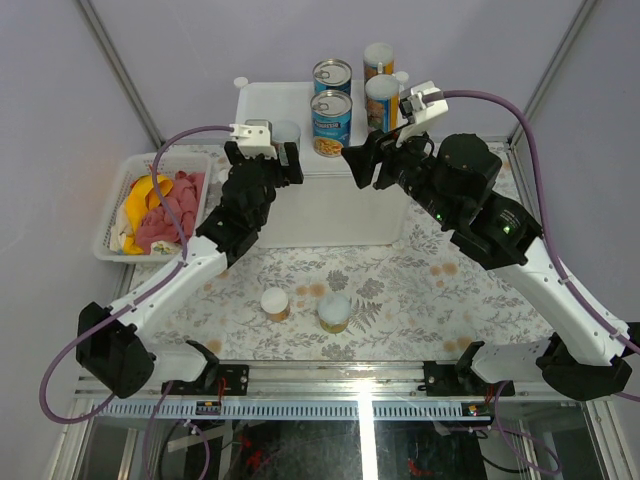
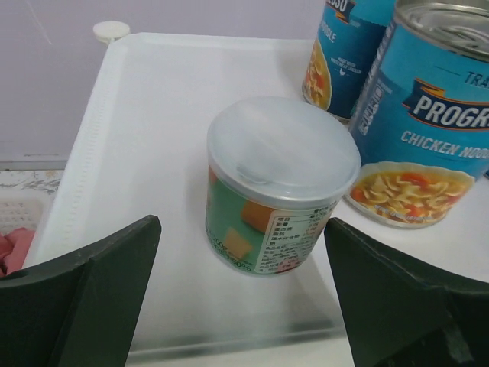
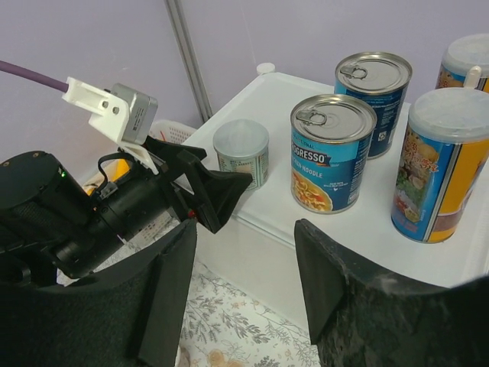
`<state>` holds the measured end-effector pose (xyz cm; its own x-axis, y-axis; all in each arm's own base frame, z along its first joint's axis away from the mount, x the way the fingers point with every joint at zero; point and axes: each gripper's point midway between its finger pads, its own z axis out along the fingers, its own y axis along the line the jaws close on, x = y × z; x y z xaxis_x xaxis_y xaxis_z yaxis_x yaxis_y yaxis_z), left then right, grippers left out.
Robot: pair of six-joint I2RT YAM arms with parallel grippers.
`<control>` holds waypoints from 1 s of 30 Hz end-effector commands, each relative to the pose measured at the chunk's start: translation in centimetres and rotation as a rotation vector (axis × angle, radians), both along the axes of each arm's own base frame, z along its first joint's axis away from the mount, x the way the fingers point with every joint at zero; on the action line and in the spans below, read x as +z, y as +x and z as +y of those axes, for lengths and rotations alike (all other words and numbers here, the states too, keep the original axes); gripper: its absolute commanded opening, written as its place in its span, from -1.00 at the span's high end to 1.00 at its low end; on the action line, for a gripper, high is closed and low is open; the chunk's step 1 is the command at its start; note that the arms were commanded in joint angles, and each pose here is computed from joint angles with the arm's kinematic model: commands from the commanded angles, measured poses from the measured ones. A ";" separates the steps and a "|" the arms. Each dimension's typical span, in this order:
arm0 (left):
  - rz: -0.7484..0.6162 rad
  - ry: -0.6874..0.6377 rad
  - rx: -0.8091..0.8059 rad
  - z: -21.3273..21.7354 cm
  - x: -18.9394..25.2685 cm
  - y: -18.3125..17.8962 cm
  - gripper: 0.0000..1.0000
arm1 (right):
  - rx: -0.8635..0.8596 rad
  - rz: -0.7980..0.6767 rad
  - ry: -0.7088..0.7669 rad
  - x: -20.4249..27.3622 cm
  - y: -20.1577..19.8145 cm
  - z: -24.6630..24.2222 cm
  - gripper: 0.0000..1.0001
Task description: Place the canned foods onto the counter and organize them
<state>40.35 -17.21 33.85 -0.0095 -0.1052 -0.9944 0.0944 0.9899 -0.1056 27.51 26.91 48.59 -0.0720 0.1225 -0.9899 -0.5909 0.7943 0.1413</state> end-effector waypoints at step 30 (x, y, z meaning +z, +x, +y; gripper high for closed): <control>-0.126 -0.091 -0.171 0.8 3.8 6.6 0.06 | -0.060 -0.093 -0.006 1.8 2.2 0.4 -0.08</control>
<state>45.94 -16.34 34.44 -0.0013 -0.1581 -0.9874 0.2485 0.9564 -0.1535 29.44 28.21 46.97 -0.0576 0.0535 -0.9969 -0.5738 0.8154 0.0769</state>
